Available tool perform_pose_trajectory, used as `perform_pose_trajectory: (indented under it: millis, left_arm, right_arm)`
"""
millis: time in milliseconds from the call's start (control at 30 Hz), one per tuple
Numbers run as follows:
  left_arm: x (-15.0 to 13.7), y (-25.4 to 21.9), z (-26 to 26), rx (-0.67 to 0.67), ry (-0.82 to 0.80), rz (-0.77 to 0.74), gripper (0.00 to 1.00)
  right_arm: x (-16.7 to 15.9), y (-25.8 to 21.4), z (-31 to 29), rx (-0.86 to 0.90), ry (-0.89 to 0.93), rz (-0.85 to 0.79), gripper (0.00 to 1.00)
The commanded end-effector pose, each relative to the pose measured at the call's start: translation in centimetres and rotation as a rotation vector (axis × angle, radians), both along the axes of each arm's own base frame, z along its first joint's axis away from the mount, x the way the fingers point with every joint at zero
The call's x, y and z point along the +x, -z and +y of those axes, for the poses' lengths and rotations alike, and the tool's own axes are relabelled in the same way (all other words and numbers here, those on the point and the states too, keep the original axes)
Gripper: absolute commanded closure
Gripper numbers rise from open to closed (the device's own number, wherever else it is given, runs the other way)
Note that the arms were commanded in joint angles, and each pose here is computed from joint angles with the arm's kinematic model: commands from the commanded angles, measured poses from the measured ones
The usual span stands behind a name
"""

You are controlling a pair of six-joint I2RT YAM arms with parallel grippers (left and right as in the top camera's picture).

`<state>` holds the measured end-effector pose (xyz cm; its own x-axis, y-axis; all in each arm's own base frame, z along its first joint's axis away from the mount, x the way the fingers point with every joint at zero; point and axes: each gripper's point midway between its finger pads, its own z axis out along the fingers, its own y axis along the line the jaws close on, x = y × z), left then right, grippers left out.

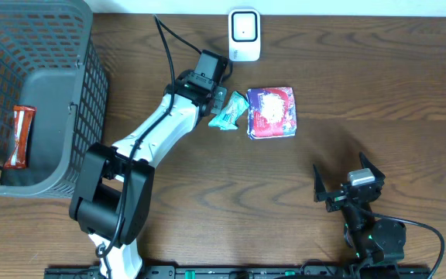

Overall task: Scan the item barcode
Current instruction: 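Carry the orange pack out and place it left of the green wrapper, then reach the left gripper into the basket and grasp the red snack bar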

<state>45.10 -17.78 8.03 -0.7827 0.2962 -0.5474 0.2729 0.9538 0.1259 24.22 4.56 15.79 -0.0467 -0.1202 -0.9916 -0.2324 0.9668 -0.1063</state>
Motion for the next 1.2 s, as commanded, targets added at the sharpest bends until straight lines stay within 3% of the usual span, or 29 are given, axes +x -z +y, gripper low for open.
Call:
perform_pose_trajectory:
  millis: [0, 133, 200, 333, 400, 533, 733, 800, 900, 933, 1067, 1167]
  left_arm:
    - [-0.2, 0.9, -0.4, -0.025, -0.002, 0.023, 0.83]
    - [-0.3, -0.2, -1.4, -0.074, 0.026, 0.016, 0.83]
    - [-0.1, -1.6, -2.2, -0.122, 0.05, -0.006, 0.78]
    - [1.0, -7.4, -2.7, -0.188, 0.059, -0.141, 0.76]
    - [1.6, -11.4, -2.0, -0.219, 0.042, -0.244, 0.66]
    - [2.2, -20.3, 2.4, -0.249, -0.058, -0.478, 0.58]
    - [-0.2, -31.4, 12.8, -0.277, -0.237, -0.758, 0.45]
    - [-1.5, -33.6, 16.5, -0.217, -0.281, -0.822, 0.45]
    - [-3.4, -35.4, 21.1, -0.024, -0.284, -0.868, 0.44]
    - [-3.9, -35.6, 22.5, 0.026, -0.295, -0.867, 0.39]
    - [-5.5, -34.2, 28.3, 0.157, -0.406, -0.795, 0.3]
    - [-6.8, -31.8, 32.6, 0.206, -0.519, -0.696, 0.28]
  right_arm:
    - [0.0, 0.2, 0.0, 0.006, 0.002, 0.007, 0.01]
    - [0.0, 0.2, 0.0, 0.006, 0.002, 0.007, 0.01]
    - [0.0, 0.2, 0.0, 0.006, 0.002, 0.007, 0.01]
    - [0.0, 0.2, 0.0, 0.006, 0.002, 0.007, 0.01]
    - [0.0, 0.2, 0.0, 0.006, 0.002, 0.007, 0.01]
    - [0.0, 0.2, 0.0, 0.006, 0.002, 0.007, 0.01]
    - [0.0, 0.2, 0.0, 0.006, 0.002, 0.007, 0.01]
    - [0.0, 0.2, 0.0, 0.006, 0.002, 0.007, 0.01]
    - [0.0, 0.2, 0.0, 0.006, 0.002, 0.007, 0.01]
    - [0.0, 0.2, 0.0, 0.006, 0.002, 0.007, 0.01]
    - [0.0, 0.2, 0.0, 0.006, 0.002, 0.007, 0.01]
    - [0.0, 0.2, 0.0, 0.006, 0.002, 0.007, 0.01]
